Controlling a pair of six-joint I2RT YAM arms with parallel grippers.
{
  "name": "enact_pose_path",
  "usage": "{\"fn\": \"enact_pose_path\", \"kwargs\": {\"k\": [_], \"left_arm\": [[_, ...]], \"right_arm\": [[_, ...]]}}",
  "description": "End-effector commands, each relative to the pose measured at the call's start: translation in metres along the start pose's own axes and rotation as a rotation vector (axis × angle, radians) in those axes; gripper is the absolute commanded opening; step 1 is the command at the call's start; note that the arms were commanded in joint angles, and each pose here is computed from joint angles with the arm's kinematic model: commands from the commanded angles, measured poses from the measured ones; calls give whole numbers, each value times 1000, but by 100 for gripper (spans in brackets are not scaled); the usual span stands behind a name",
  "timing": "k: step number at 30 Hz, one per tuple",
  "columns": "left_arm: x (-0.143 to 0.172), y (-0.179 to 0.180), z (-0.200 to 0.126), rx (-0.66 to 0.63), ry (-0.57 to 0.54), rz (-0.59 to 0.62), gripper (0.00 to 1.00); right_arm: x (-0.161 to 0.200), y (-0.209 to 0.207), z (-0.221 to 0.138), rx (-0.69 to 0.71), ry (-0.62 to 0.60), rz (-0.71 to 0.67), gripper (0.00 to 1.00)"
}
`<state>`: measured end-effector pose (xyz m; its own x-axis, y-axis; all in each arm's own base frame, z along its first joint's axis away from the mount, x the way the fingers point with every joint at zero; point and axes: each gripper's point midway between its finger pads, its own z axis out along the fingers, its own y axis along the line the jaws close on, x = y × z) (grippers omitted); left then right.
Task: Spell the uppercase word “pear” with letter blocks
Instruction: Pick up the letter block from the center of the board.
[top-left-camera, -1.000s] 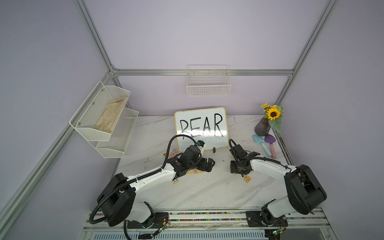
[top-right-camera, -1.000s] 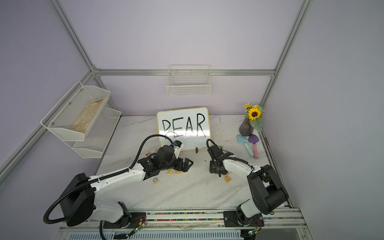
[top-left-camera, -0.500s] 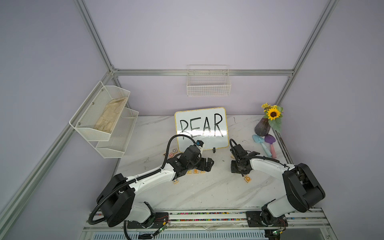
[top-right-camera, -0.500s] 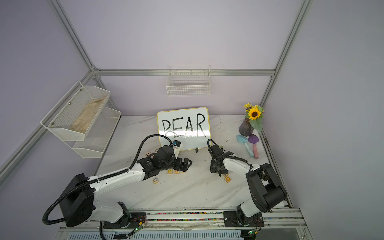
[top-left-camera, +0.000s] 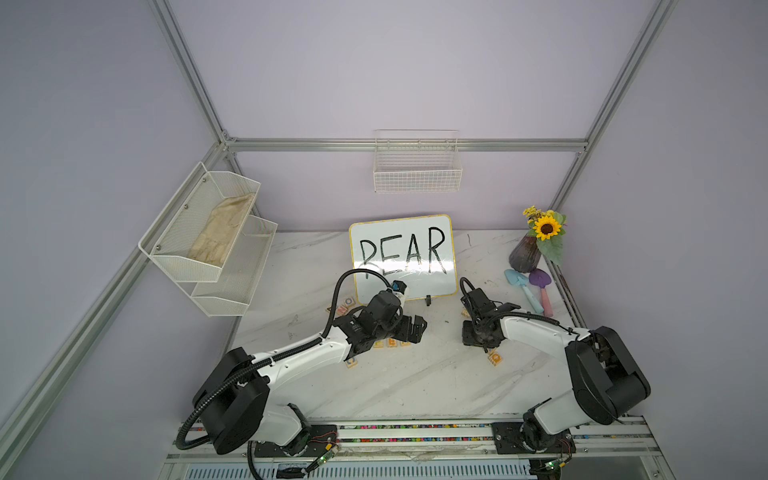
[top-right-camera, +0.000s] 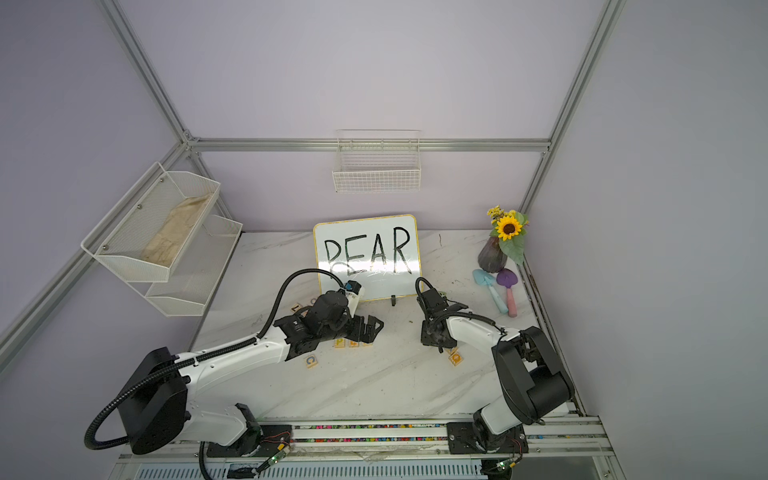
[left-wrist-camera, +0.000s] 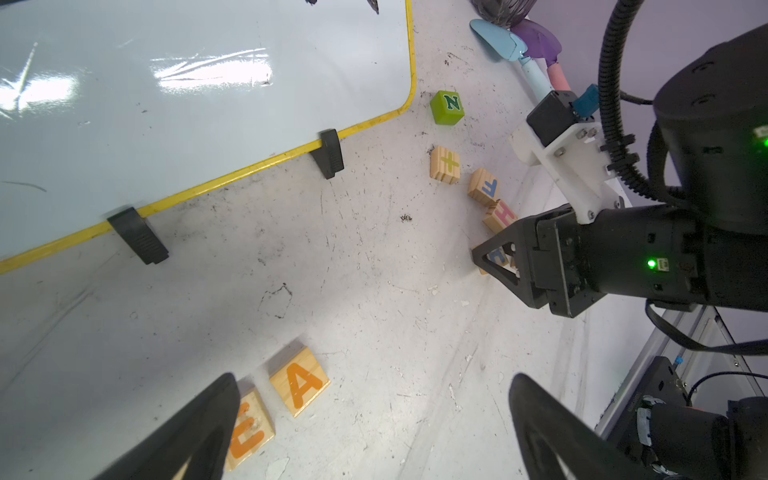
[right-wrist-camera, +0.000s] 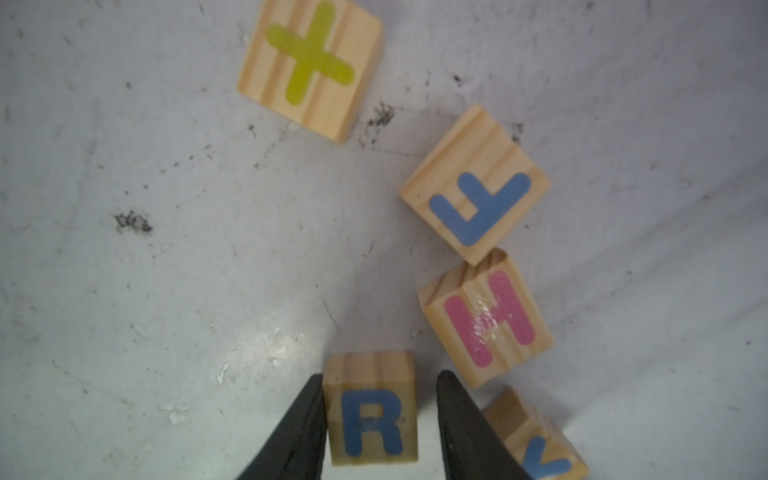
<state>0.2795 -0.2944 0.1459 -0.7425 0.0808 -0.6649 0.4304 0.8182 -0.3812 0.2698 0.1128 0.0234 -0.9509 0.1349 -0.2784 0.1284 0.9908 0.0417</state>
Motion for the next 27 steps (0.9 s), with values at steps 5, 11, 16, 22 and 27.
{"fn": "enact_pose_path", "kwargs": {"k": [5, 11, 16, 22, 27], "left_arm": [[-41, -22, -19, 46, -105, 9, 100], [-40, -21, -19, 42, -104, 9, 100], [-39, -20, -17, 37, -98, 8, 100], [-39, -19, -18, 32, -100, 8, 100], [-38, -19, -18, 32, -99, 10, 100]], "right_arm": [[0, -6, 0, 21, -7, 19, 45], [2, -10, 0, 34, -4, 20, 43], [3, -12, -1, 50, 1, 18, 42], [4, -17, -1, 72, 2, 16, 40], [7, -17, 1, 64, 5, 22, 38]]}}
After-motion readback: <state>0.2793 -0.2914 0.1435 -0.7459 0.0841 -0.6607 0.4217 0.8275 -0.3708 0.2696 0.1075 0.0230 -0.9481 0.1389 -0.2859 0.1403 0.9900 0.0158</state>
